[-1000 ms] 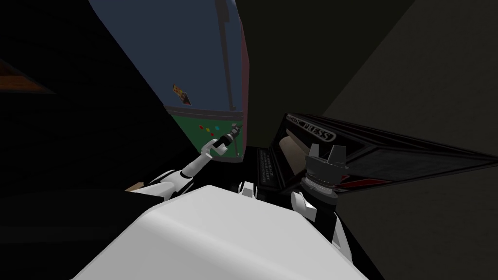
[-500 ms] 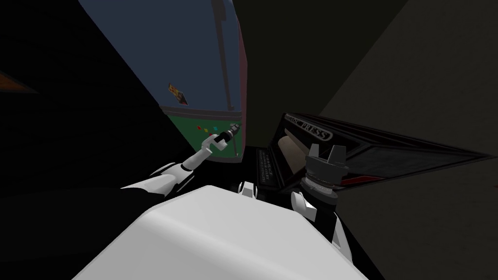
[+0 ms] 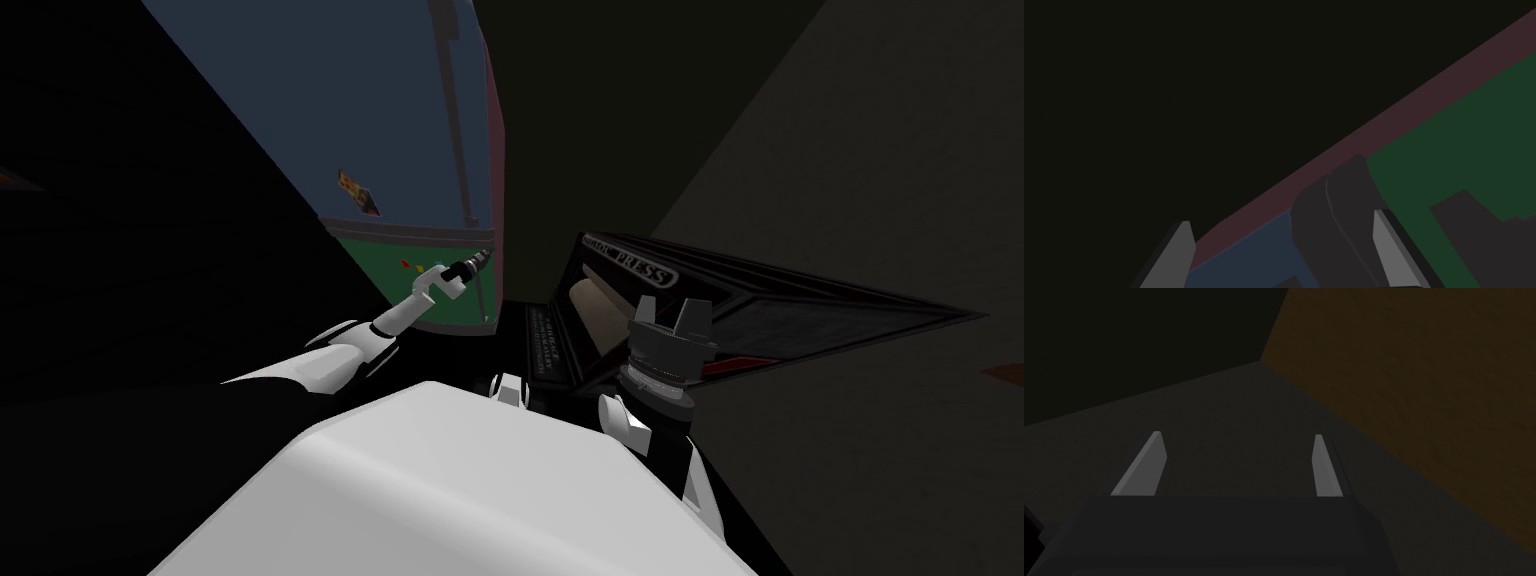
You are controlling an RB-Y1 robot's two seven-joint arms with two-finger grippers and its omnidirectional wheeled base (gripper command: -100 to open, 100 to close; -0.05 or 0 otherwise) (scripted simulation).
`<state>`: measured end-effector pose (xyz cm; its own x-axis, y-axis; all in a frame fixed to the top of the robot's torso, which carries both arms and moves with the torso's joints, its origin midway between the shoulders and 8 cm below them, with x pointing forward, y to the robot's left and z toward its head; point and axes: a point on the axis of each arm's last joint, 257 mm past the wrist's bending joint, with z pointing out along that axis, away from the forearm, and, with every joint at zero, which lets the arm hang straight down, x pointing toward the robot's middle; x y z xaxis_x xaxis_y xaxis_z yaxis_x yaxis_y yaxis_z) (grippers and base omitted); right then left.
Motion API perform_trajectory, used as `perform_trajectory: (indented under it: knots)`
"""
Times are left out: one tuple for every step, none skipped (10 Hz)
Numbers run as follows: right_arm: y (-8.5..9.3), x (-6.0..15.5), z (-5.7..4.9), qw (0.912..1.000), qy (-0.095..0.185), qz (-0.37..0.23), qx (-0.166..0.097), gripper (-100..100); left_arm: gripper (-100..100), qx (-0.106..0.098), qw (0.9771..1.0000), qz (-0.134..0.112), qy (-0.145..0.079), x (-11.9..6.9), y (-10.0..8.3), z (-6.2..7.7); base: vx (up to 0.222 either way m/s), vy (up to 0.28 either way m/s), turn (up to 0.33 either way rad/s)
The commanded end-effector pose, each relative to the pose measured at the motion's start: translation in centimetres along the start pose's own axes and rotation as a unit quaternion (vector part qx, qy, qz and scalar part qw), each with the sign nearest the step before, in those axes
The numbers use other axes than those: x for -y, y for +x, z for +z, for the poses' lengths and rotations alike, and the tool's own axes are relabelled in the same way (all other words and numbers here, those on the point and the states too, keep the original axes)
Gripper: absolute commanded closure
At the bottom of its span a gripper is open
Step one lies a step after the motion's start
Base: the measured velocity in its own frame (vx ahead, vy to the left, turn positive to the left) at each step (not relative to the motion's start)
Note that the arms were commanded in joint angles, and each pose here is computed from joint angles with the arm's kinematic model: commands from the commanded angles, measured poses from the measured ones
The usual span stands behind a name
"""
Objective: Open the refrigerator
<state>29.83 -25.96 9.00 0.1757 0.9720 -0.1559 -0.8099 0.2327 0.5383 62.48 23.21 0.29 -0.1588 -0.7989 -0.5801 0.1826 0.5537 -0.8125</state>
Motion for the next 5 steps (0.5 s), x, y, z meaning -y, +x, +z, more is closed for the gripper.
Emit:
perform_trajectory:
  knots:
    - [0.0,0.0,0.0,1.0000,0.000,0.000,0.000,0,-100,0.014,0.9993,0.017,-0.030,-0.6,-2.6,0.7,0.007,0.002,-0.034]
    - [0.0,0.0,0.0,1.0000,0.000,0.000,0.000,0,-100,0.025,0.9981,0.027,-0.049,-1.0,-4.4,1.1,0.006,0.001,-0.041]
    - [0.0,0.0,0.0,1.0000,0.000,0.000,0.000,0,-100,0.035,0.9965,0.036,-0.067,-1.6,-6.1,1.2,0.008,0.003,-0.088]
    - [0.0,0.0,0.0,1.0000,0.000,0.000,0.000,0,-100,0.038,0.9965,0.037,-0.065,-1.1,-6.4,1.4,0.006,0.005,-0.028]
    - [0.0,0.0,0.0,1.0000,0.000,0.000,0.000,0,-100,0.051,0.9944,0.045,-0.081,-1.2,-8.3,1.5,0.005,0.001,-0.038]
